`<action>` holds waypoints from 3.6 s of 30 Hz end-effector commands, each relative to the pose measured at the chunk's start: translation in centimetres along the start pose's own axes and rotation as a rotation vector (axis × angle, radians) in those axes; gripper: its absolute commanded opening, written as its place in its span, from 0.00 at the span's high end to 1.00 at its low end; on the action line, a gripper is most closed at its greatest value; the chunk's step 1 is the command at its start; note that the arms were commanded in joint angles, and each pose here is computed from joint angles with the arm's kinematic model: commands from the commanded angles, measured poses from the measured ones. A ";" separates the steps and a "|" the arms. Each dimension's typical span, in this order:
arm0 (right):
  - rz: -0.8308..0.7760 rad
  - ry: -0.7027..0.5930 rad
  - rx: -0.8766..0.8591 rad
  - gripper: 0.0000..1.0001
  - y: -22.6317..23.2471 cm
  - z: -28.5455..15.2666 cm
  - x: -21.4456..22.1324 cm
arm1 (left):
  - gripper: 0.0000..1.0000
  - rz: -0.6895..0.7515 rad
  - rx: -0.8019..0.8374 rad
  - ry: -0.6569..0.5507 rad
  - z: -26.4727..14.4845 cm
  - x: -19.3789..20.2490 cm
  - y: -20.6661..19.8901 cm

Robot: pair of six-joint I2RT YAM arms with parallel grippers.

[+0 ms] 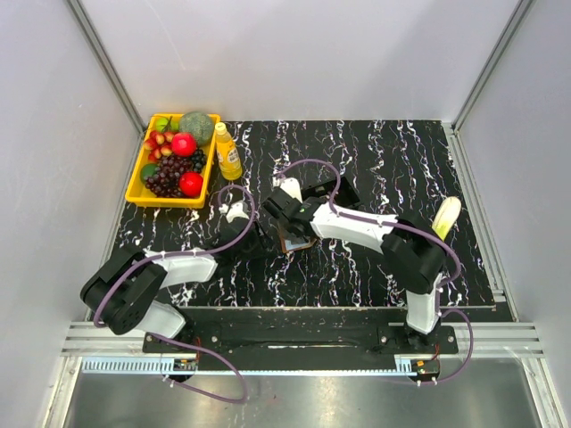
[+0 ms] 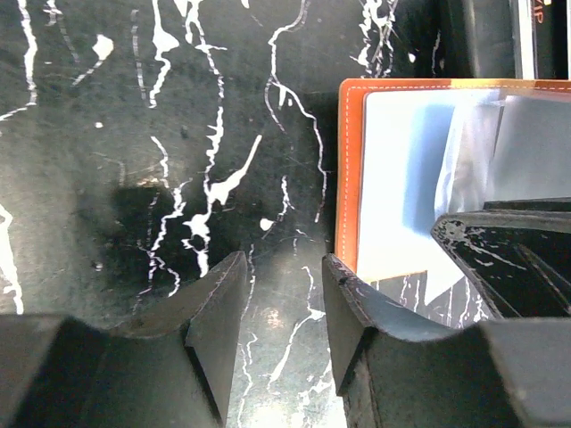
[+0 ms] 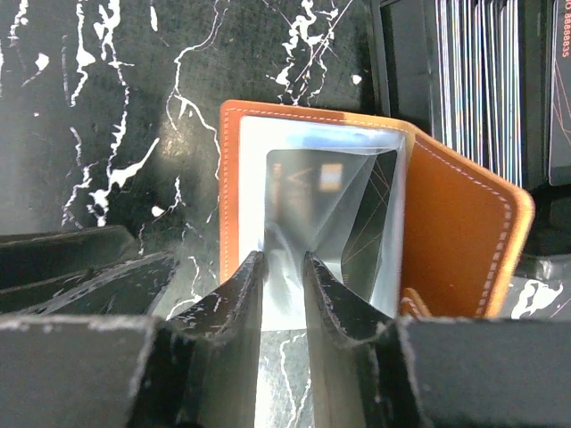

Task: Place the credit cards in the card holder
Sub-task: Insert the credit card into the card holder.

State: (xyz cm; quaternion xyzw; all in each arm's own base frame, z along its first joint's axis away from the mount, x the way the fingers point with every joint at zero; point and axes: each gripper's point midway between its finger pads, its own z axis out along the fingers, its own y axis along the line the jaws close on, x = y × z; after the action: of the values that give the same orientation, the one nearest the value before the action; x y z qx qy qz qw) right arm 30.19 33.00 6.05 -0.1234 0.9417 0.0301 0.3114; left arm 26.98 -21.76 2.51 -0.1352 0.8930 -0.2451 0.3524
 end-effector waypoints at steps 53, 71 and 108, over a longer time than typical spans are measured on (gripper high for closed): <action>0.353 -0.108 -0.231 0.49 -6.9 -6.3 -3.3 | 0.53 0.049 0.337 0.098 4.2 -1.0 -11.6; 0.316 0.060 -0.218 0.40 -6.5 -2.6 2.0 | 0.53 0.063 0.288 0.128 4.7 0.1 -10.2; 0.442 0.106 -0.684 0.96 5.0 0.7 0.6 | 0.59 0.007 0.061 -0.057 -1.7 -4.7 -1.9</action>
State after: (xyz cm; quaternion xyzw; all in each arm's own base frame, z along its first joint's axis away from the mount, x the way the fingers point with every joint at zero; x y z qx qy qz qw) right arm 28.49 35.64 4.28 -0.0290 0.9073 0.3770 0.1838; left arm 30.25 -20.89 9.02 -0.1332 0.8658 -0.2660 0.4024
